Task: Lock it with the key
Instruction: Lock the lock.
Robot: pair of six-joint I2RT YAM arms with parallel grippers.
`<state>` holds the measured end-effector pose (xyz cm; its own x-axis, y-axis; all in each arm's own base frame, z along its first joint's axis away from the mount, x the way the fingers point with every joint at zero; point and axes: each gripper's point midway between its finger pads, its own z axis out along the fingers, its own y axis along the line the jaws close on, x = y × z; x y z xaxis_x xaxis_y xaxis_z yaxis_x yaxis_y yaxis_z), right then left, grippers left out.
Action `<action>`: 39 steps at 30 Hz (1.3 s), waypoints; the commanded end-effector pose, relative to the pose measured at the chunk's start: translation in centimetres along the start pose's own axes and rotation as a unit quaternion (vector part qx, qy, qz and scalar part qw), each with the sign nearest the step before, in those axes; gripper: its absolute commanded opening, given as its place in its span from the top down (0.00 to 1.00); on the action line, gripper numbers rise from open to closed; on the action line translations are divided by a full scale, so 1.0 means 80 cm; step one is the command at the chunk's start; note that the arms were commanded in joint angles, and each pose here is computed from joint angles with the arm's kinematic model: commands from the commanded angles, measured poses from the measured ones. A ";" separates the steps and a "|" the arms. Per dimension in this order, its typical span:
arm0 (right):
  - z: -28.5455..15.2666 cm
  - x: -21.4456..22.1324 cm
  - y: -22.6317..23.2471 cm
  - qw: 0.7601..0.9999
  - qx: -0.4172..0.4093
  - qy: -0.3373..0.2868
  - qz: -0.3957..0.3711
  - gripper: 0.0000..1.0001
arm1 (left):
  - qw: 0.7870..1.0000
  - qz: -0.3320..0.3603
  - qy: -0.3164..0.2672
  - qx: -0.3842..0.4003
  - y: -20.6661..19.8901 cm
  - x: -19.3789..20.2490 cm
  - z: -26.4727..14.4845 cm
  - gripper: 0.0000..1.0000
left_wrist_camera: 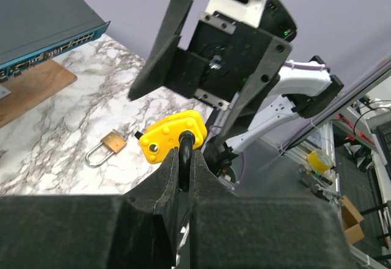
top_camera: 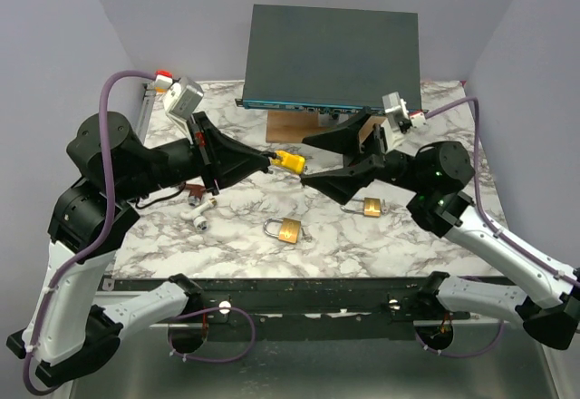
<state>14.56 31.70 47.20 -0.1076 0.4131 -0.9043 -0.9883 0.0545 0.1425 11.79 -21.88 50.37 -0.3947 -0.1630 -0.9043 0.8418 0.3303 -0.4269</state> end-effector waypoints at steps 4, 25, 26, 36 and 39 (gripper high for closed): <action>0.030 -0.012 0.012 0.998 -0.049 -0.012 -0.027 0.11 | 0.999 0.000 -0.047 0.024 -0.023 -0.038 -0.001 1.00; 0.045 0.010 0.034 0.996 -0.081 -0.005 0.022 0.44 | 0.998 -0.032 -0.056 0.021 -0.026 -0.042 -0.001 1.00; 0.046 0.012 0.034 0.996 -0.082 -0.004 0.024 0.44 | 0.998 -0.033 -0.057 0.021 -0.026 -0.042 -0.002 1.00; 0.042 0.015 0.037 0.996 -0.079 -0.007 0.036 0.52 | 0.998 -0.034 -0.056 0.022 -0.026 -0.038 -0.004 1.00; 0.041 0.011 0.039 0.996 -0.081 -0.016 0.041 0.62 | 0.998 -0.031 -0.055 0.026 -0.027 -0.034 -0.005 1.00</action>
<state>12.67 35.85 47.07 -0.1895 0.4004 -0.8965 -0.9817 -0.0951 0.1650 11.62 -22.18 51.93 -0.4648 -0.2329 -0.8542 0.8021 0.2978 -0.5177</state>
